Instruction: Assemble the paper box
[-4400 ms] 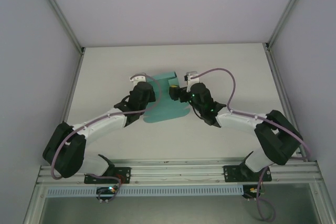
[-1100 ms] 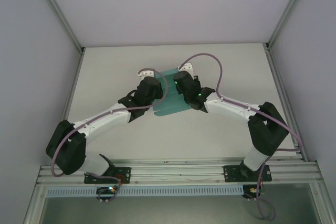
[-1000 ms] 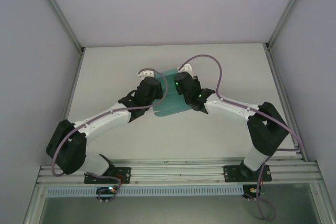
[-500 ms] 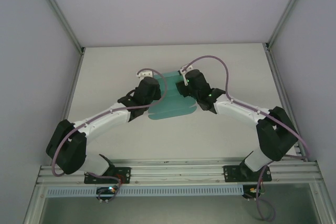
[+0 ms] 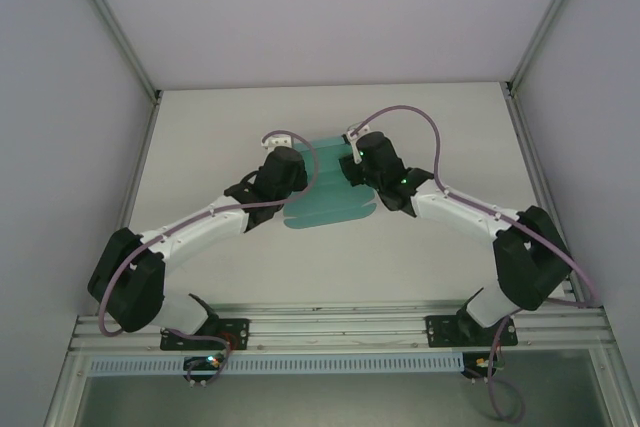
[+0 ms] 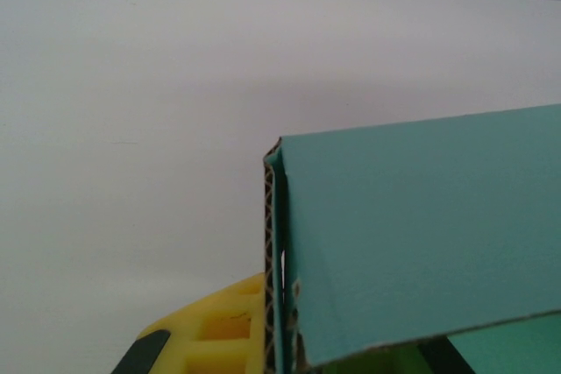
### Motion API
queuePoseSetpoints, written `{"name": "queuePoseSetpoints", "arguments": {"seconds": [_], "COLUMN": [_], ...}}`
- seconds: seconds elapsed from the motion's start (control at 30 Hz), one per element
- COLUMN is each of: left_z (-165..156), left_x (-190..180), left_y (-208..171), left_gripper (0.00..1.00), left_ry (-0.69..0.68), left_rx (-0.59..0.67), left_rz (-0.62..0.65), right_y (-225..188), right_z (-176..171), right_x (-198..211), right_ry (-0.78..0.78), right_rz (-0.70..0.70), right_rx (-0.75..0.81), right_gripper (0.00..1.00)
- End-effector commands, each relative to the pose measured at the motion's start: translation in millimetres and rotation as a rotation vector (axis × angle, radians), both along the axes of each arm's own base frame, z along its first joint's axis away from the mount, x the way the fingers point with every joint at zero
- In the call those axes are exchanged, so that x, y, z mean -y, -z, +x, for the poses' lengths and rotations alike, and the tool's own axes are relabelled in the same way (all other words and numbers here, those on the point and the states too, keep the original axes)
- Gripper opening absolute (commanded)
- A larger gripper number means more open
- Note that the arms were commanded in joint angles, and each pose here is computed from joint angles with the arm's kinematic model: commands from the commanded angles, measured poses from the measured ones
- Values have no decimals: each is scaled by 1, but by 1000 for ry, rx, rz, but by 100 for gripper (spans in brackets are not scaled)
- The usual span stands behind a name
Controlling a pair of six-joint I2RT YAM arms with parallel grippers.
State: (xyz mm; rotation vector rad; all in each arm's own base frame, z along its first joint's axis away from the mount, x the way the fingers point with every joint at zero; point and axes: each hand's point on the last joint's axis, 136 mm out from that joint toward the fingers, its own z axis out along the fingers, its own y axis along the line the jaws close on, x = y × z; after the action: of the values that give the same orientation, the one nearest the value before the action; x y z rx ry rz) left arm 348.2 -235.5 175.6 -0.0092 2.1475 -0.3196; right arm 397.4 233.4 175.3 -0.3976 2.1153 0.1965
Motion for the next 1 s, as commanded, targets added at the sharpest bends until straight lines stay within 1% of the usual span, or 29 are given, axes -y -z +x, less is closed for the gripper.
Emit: {"name": "queuePoseSetpoints", "arguments": {"seconds": [0.0,0.1,0.2,0.27,0.37,0.4,0.43,0.5,0.6,0.63,0.7,0.77,0.87,0.97], "left_z": [0,-1,-1,-1,0,0,0,0,-1,-1,0,1,2,4], "left_x": [3,2,-2,-8,-21,-25,-28,-35,-47,-50,-54,-53,-52,-48], "left_y": [-9,-8,-7,-6,-3,-2,-1,1,2,3,2,3,6,7], "left_gripper": [0,0,0,0,0,0,0,0,0,0,0,0,0,0], "left_ry": [18,10,-14,-42,-101,-113,-122,-141,-178,-186,-197,-197,-196,-182], "left_rx": [13,9,4,-2,-8,-14,-18,-25,-33,-35,-33,-35,-45,-51], "left_rz": [-5,-5,4,24,65,70,70,74,89,91,91,90,95,92], "right_y": [9,4,0,3,4,2,0,-2,-4,-6,-13,-16,-17,-22], "right_z": [12,24,29,30,25,22,20,19,19,20,19,19,18,19], "right_x": [13,29,50,63,95,109,119,130,140,143,153,160,160,156], "right_ry": [92,212,336,401,556,623,659,689,670,661,697,735,764,798], "right_rz": [-38,-60,-122,-188,-321,-380,-422,-473,-523,-564,-669,-727,-699,-700], "right_rx": [-16,31,49,44,35,41,42,51,62,70,86,95,105,128], "right_gripper": [21,7,1,0,0,0,0,0,0,0,0,0,0,0]}}
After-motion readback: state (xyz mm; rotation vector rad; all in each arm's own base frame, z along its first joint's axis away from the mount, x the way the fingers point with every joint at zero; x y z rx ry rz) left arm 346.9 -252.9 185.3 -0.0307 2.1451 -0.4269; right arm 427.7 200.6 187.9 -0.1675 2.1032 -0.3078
